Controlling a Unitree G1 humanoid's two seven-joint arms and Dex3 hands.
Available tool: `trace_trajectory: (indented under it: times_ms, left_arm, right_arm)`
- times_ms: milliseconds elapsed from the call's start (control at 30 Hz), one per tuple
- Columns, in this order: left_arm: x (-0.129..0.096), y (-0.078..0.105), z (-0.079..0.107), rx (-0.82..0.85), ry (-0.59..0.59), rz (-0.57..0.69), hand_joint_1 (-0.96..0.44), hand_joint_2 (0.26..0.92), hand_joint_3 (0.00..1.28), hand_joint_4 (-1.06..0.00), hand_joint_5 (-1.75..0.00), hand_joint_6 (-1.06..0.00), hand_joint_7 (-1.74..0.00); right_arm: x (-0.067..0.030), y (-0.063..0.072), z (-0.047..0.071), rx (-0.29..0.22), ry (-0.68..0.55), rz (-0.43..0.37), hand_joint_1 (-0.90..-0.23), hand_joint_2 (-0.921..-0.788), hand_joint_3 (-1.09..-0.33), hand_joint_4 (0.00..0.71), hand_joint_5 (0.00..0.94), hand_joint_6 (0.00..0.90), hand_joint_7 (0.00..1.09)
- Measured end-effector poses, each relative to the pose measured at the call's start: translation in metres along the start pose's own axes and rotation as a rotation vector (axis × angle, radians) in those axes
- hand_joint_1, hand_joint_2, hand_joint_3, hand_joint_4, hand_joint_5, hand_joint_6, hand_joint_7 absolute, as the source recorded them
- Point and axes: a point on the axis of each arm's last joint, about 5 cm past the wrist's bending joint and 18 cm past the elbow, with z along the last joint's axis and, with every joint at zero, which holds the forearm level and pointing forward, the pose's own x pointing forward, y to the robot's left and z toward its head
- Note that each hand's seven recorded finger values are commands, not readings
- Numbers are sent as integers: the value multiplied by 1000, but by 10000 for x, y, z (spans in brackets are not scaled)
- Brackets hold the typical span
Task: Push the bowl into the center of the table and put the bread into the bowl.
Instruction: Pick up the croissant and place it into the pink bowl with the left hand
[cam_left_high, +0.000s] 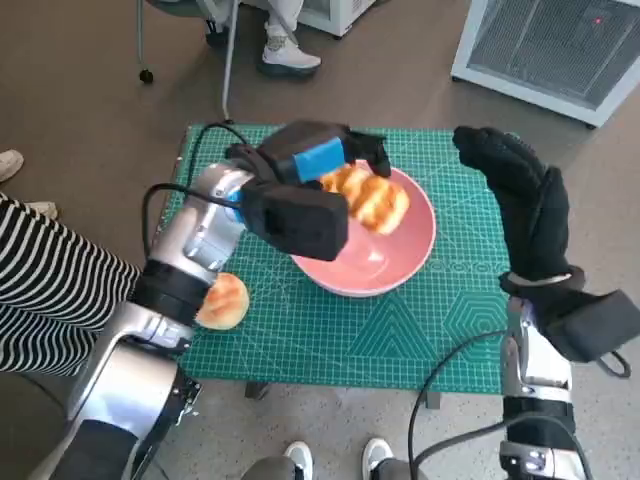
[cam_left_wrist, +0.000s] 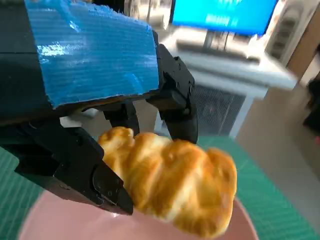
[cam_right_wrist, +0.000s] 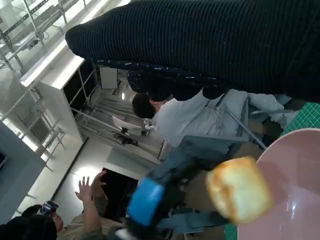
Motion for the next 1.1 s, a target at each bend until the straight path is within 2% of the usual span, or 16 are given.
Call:
trace_trajectory:
  times_ms: [133, 300, 467, 633, 867, 1100]
  left_arm:
    - [48, -84, -14, -6, 44, -71, -91, 794, 35, -277, -24, -327, -112]
    - [67, -145, -21, 1, 81, -153, -131, 786, 24, -214, -4, -310, -79]
    - [66, -138, -21, 19, 101, -193, -175, 782, 18, -158, 0, -281, -51]
    - [20, -60, -11, 45, 72, -188, -210, 773, 10, -125, 0, -259, -31]
    - [-199, 121, -26, 32, -8, -152, -213, 761, 1, -98, 0, -237, -14]
    - [-549, 306, -81, 5, -46, -85, -191, 763, 2, -91, 0, -235, -10]
  right_arm:
    - [-21, -1, -3, -1, 4, -3, -824, -921, -740, 217, 2, 61, 571]
    - [-41, -3, -4, -4, 8, -10, -824, -921, -746, 216, 2, 64, 568]
    - [-55, -4, -3, -6, 7, -13, -826, -921, -754, 212, 0, 65, 565]
    - [-60, -2, 2, -11, 1, -22, -828, -921, -759, 208, 0, 65, 562]
    - [-59, 1, 12, -13, -6, -28, -824, -921, -760, 203, 0, 66, 559]
    - [-47, 4, 29, -14, -18, -26, -824, -921, -759, 203, 0, 67, 557]
